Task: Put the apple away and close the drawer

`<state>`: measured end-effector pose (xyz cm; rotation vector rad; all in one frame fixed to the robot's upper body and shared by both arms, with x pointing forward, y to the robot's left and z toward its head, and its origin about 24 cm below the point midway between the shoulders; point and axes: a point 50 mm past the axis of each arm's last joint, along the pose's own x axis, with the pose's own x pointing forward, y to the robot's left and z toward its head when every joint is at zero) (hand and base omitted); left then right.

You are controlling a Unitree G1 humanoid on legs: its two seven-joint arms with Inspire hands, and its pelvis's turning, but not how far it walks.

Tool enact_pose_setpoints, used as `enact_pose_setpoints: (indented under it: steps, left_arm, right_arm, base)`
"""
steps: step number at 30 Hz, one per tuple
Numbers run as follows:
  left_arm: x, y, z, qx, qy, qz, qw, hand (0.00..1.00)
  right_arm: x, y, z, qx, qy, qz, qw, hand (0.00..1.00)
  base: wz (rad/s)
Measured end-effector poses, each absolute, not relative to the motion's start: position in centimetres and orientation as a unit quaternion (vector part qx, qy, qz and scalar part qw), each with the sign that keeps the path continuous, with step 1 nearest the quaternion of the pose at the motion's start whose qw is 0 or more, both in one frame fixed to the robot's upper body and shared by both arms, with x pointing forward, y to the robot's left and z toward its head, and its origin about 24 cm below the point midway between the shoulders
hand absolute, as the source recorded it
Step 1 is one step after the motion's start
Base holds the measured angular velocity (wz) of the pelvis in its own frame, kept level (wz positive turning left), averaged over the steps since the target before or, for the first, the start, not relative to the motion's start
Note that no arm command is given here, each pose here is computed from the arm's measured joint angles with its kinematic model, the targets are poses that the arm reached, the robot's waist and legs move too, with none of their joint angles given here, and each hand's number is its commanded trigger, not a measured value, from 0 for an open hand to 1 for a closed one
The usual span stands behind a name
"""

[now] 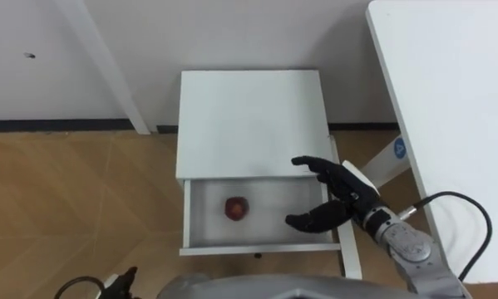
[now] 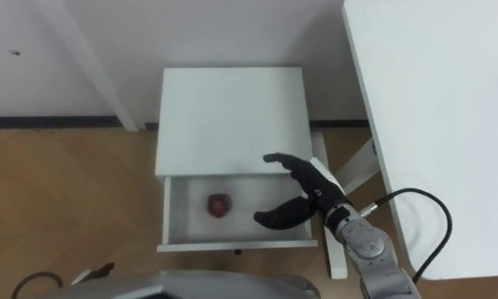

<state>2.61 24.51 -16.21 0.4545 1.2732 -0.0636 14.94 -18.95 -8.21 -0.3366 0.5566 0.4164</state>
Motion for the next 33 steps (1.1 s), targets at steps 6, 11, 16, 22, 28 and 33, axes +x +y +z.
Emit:
enact_pose_setpoints:
  steps: [6, 11, 16, 22, 28, 33]
  left_arm:
    - [2.5, 24.5, -16.2, 0.210, 0.588, -0.029, 0.780, 0.00]
    - [2.5, 24.5, -16.2, 0.210, 0.588, -0.028, 0.780, 0.00]
    - [2.0, 24.6, -16.3, 0.210, 0.595, -0.024, 0.775, 0.00]
    - [1.1, 25.0, -16.2, 0.208, 0.604, -0.003, 0.770, 0.00]
    - [1.5, 25.5, -16.3, 0.183, 0.609, 0.040, 0.771, 0.00]
    - [1.4, 26.5, -16.0, 0.181, 0.613, 0.069, 0.766, 0.00]
  right_arm:
    - [14.8, -19.1, -8.4, -0.166, 0.278, 0.203, 0.924, 0.00]
    - [14.7, -19.2, -8.5, -0.165, 0.279, 0.203, 0.924, 0.00]
    - [13.2, -20.3, -10.0, -0.159, 0.322, 0.180, 0.916, 0.00]
    - [10.6, -22.8, -12.0, -0.158, 0.386, 0.108, 0.902, 0.00]
    - [9.4, -25.2, -12.6, -0.139, 0.402, 0.013, 0.905, 0.00]
    - [2.4, -29.2, -14.1, -0.069, 0.521, -0.150, 0.837, 0.00]
  base:
    - [0.00]
    - [0.00]
    - [0.00]
    - [0.06]
    - [0.32]
    - [0.53]
